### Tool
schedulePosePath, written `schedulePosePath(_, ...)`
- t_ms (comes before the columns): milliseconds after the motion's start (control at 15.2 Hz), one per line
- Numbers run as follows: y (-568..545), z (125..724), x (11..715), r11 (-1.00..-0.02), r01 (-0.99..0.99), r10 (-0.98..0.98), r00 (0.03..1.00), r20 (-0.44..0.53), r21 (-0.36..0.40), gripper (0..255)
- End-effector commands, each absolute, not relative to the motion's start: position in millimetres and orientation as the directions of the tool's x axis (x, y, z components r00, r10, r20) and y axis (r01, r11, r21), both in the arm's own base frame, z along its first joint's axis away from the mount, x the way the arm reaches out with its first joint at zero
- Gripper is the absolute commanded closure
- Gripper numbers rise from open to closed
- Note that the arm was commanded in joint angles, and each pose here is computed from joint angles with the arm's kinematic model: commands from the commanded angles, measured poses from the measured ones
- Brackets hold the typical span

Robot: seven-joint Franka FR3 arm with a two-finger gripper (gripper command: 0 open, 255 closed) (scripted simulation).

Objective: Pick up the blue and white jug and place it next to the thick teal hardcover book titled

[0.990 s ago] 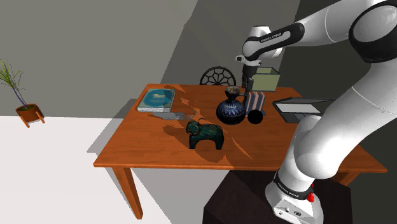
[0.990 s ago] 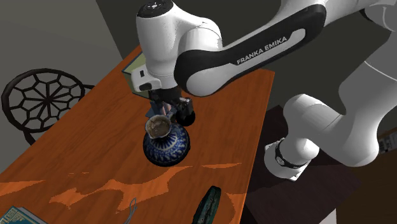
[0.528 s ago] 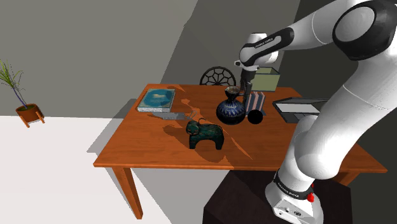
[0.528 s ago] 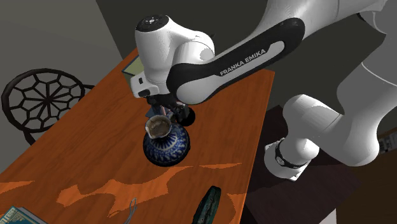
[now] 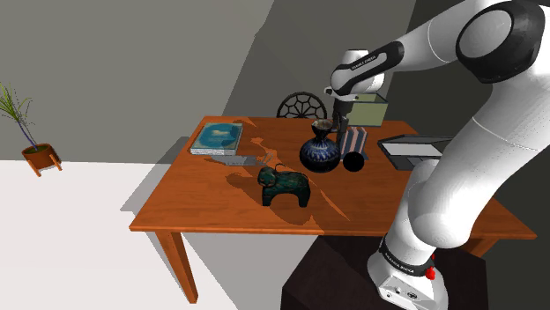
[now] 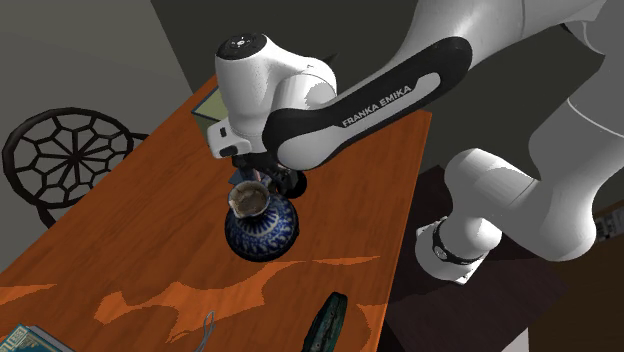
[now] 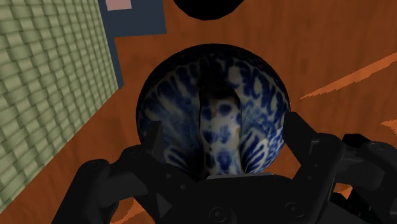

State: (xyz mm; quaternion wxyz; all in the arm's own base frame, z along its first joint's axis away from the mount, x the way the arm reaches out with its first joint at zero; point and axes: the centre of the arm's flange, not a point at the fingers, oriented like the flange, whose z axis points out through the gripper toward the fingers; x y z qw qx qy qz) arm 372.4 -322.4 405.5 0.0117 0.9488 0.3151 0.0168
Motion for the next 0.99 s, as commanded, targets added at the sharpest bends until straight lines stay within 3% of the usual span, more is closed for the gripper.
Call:
schedulePosePath(0,-322.4,405.5,372.4,-0.801,0.598,0.598,0.801,0.025,0.033,0)
schedulePosePath(66,-322.4,405.5,372.4,-0.801,0.598,0.598,0.801,0.025,0.033,255)
schedulePosePath(924,-322.4,426.5,372.4,-0.801,0.598,0.598,0.801,0.025,0.033,255)
